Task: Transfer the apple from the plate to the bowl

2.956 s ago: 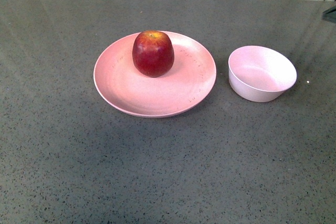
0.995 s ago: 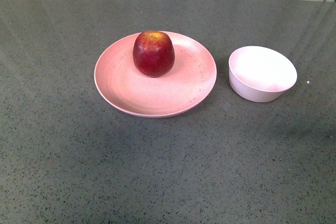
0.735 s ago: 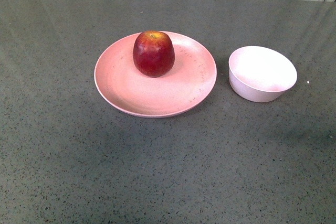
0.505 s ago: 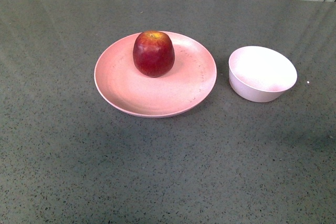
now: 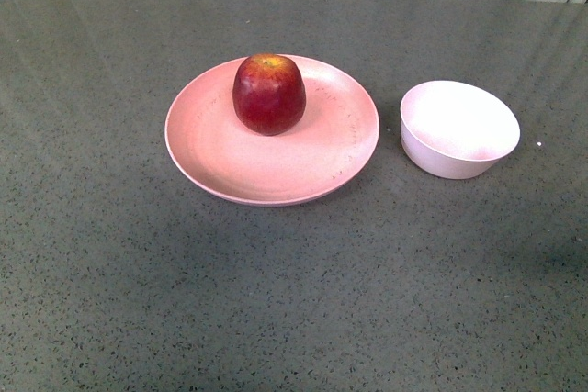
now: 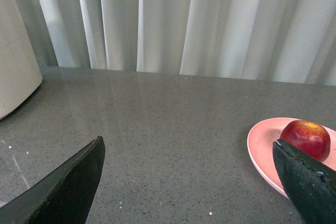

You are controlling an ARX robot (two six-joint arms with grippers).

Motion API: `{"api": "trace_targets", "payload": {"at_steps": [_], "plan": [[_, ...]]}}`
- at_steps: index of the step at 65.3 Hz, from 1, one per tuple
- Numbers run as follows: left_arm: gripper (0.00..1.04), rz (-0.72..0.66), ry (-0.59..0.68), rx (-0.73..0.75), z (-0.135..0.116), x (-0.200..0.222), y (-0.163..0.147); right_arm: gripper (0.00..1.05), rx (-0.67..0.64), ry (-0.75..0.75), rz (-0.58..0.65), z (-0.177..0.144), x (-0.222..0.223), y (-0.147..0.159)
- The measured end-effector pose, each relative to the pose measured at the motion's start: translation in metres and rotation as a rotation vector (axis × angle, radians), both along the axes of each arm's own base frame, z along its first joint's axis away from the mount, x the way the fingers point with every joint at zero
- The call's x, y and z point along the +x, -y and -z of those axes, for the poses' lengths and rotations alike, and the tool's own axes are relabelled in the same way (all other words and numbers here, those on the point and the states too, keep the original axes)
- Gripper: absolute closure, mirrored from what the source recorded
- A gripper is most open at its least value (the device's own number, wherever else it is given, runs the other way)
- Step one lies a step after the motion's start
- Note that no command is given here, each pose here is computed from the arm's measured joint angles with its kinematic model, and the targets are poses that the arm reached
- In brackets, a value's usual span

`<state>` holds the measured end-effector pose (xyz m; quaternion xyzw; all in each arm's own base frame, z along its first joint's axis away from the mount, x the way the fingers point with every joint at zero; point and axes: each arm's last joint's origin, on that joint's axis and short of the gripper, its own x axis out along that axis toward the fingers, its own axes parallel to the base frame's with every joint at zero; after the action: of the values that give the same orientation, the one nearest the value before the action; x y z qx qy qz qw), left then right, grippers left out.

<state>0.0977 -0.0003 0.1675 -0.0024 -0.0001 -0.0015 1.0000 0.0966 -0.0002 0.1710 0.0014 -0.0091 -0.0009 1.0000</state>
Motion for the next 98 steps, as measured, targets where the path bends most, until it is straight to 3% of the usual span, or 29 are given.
{"api": "trace_targets", "payload": {"at_steps": [15,24,33,38,42,57,65,81,98], "plan": [[0.09,0.0,0.0,0.0,0.0,0.0,0.0,0.37,0.0,0.0,0.0,0.0,0.0,0.0],[0.09,0.0,0.0,0.0,0.0,0.0,0.0,0.07,0.0,0.0,0.0,0.0,0.0,0.0],[0.09,0.001,-0.001,0.0,0.0,0.0,0.0,0.09,0.0,0.0,0.0,0.0,0.0,0.0],[0.09,0.104,-0.174,0.022,0.0,0.003,0.002,0.09,0.0,0.0,0.0,0.0,0.0,0.0],[0.09,0.143,-0.243,0.035,-0.004,0.016,0.004,0.09,0.0,0.001,0.0,0.0,0.0,0.0],[0.09,0.2,-0.213,0.079,-0.024,0.087,0.021,0.09,0.0,0.001,0.0,0.0,0.0,0.0],[0.09,0.233,-0.218,0.091,-0.024,0.13,0.041,0.09,0.0,0.001,0.0,0.0,0.0,0.0],[0.09,0.329,-0.328,0.104,0.001,0.196,0.095,0.09,0.0,0.001,0.0,0.0,0.0,0.0],[0.09,0.392,-0.355,0.13,0.014,0.227,0.142,0.09,0.0,0.001,0.0,0.0,0.0,0.0]]}}
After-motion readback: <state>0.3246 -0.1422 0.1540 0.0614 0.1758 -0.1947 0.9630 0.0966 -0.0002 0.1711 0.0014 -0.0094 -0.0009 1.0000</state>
